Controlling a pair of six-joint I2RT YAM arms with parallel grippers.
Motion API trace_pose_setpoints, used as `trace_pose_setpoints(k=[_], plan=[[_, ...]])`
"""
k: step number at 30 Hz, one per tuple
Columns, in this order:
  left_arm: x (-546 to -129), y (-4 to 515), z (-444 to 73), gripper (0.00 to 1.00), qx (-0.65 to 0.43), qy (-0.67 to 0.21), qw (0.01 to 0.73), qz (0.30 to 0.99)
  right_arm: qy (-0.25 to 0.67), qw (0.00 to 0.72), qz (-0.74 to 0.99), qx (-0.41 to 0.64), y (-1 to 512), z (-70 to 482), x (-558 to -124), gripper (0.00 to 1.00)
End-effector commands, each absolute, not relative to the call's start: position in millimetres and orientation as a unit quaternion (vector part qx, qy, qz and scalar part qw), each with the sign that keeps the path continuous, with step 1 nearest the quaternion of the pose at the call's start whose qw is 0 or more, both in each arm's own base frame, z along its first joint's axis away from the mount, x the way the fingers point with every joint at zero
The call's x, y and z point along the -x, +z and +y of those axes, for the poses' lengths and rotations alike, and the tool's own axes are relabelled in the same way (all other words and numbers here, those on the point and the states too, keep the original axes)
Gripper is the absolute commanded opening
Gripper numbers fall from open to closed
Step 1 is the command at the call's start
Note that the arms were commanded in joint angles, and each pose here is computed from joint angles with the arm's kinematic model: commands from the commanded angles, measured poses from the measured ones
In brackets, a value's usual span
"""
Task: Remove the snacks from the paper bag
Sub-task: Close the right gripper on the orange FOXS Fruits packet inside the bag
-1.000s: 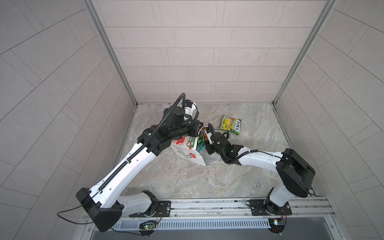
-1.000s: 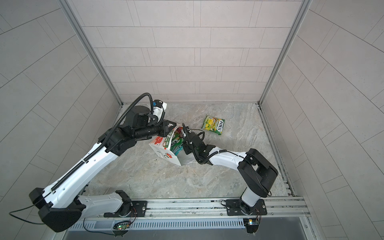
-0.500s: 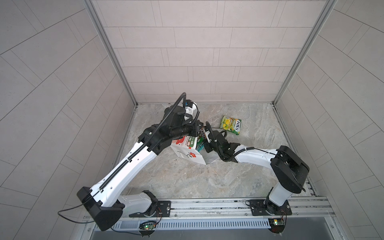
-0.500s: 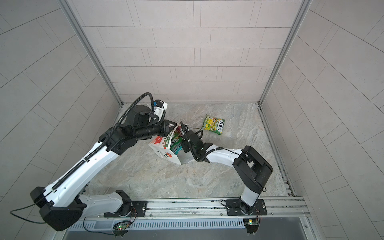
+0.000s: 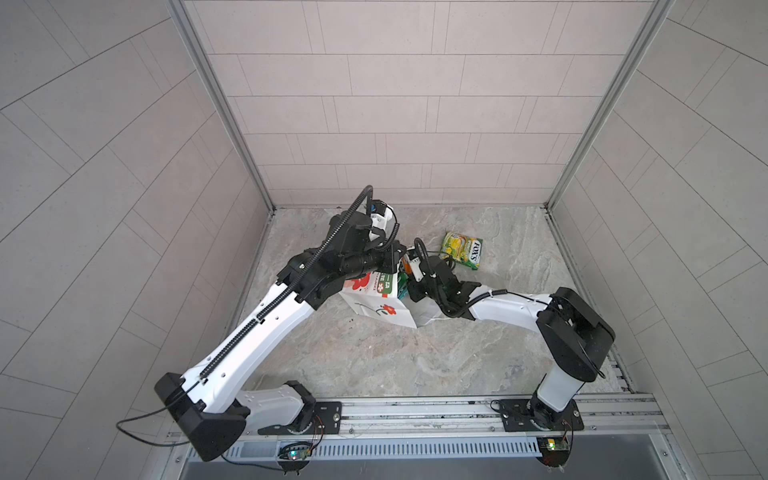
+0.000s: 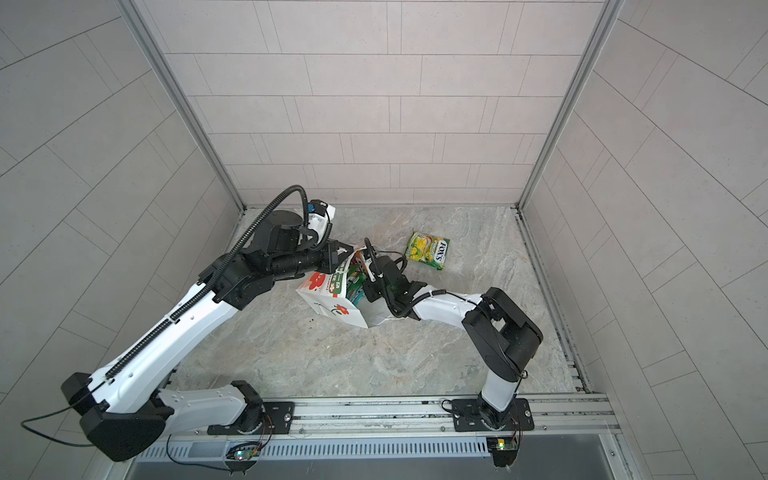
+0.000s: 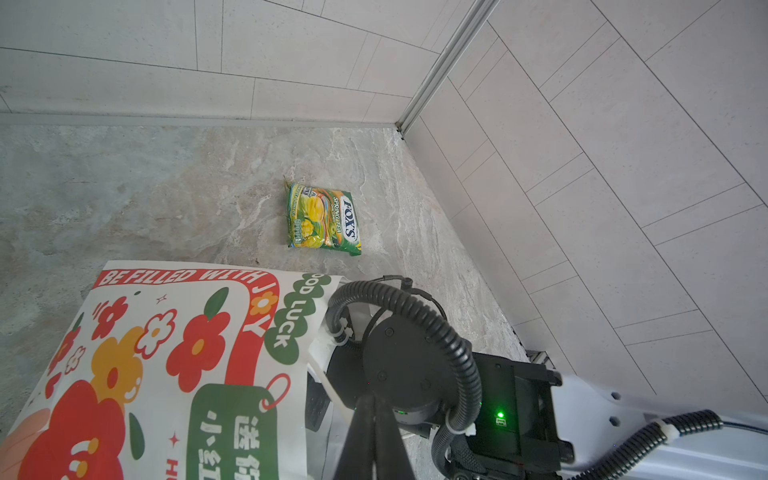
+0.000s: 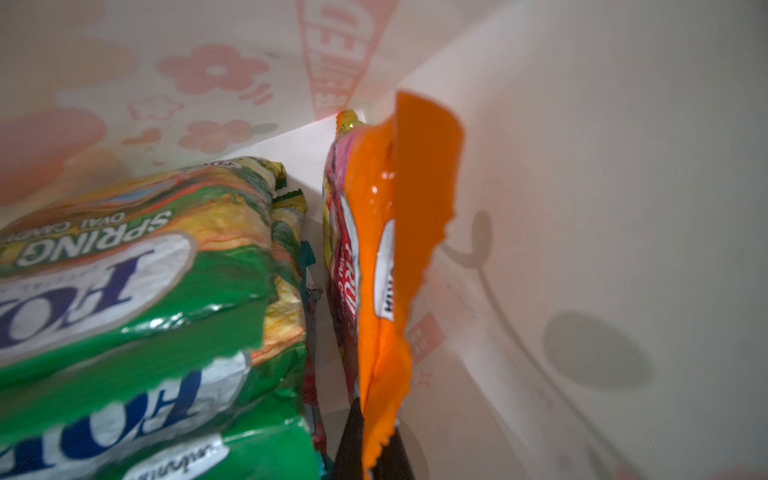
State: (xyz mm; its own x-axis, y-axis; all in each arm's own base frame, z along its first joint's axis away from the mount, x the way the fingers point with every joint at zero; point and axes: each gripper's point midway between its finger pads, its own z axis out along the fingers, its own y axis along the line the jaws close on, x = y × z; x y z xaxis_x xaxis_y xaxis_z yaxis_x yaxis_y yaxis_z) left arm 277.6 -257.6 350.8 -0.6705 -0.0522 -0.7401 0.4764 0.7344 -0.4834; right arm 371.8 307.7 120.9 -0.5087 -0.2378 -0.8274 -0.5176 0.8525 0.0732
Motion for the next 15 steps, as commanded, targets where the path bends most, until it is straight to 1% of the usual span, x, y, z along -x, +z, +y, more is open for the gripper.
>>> trace_pose_setpoints(k=[1,15], plan=[[-272.7,381.6,-258.3,0.0,-0.13,-0.365,0.414,0.823,0.168,0.458,0.844,0.222,142.3,300.2,-370.1,0.0],[-286.3,370.0,-246.2,0.0,-0.082,-0.336,0.428,0.835,0.2,0.447,0.831,0.262,177.4,280.6,-323.4,0.0]])
